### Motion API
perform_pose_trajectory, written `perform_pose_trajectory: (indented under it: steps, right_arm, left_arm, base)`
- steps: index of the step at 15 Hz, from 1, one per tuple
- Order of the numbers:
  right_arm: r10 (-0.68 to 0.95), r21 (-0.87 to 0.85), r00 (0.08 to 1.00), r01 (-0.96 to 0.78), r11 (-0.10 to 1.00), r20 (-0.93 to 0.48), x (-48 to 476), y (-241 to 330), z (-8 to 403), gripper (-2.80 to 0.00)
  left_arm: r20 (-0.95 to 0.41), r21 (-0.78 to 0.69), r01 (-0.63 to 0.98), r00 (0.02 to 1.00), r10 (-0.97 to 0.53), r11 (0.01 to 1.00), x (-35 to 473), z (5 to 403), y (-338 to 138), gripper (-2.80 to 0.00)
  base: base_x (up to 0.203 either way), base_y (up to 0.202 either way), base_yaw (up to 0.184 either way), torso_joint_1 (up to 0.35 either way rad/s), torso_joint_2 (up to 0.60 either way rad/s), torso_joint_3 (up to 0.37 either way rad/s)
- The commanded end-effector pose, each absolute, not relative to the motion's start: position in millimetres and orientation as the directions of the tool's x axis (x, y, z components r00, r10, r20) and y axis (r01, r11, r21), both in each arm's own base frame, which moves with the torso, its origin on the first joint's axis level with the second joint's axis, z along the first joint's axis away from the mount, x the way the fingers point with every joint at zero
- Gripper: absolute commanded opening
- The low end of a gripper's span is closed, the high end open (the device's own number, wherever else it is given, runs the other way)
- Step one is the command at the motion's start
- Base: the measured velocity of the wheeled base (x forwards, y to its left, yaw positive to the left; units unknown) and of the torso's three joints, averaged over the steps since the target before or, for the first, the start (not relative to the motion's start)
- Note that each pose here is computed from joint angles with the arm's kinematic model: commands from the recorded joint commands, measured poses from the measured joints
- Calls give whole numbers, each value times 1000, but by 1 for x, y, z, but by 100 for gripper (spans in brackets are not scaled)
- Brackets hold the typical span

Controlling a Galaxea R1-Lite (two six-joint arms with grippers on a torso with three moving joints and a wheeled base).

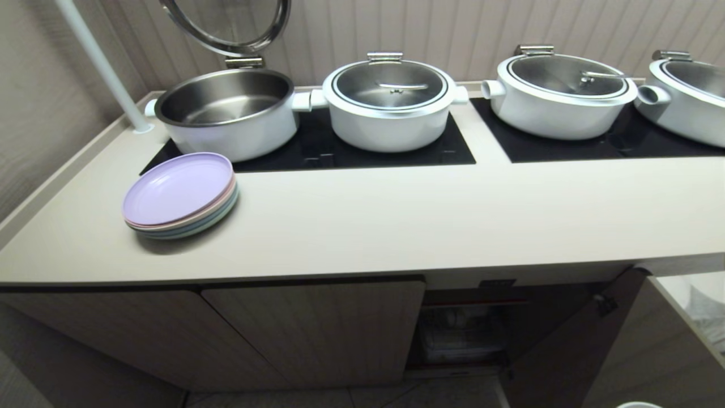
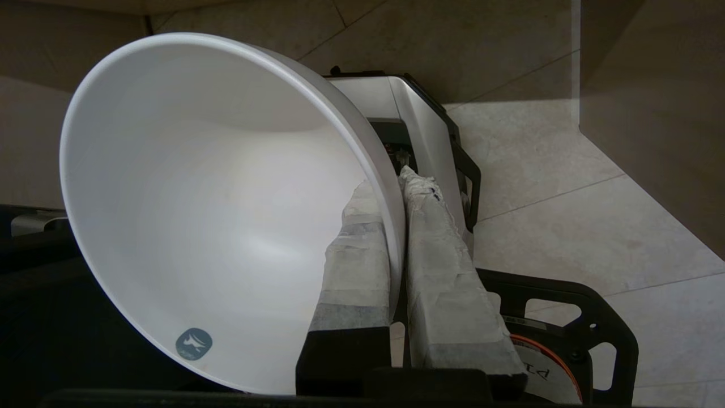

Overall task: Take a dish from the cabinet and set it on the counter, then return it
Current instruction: Put it back into the cabinet

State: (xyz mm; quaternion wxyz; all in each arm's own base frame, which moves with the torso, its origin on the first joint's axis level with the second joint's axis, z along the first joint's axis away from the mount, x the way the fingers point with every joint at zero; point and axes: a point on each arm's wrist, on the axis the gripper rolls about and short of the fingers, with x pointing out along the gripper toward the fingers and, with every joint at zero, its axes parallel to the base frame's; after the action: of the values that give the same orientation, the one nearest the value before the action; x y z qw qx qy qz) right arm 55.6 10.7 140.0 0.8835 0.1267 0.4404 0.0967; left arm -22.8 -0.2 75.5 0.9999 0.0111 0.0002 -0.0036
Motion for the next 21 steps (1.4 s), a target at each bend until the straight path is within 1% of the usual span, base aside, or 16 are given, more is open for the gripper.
perform_pose_trajectory:
  steps: [1, 15, 21]
  right_arm:
    - [284, 311, 590, -59, 949, -756, 55, 11, 140, -280]
    - [283, 310, 589, -58, 949, -757, 56, 11, 140, -280]
    - [283, 310, 588, -58, 949, -757, 56, 11, 139, -280]
  left_arm:
    - [0, 21, 8, 1000, -8, 1000, -23, 75, 0, -280]
    - [0, 23, 8, 1000, -8, 1000, -23, 75, 0, -280]
    - [0, 21, 8, 1000, -8, 1000, -23, 75, 0, -280]
  base:
    - [0, 0, 0, -150, 309, 166]
    - [0, 0, 0, -158, 336, 176]
    - [0, 0, 0, -242, 525, 277]
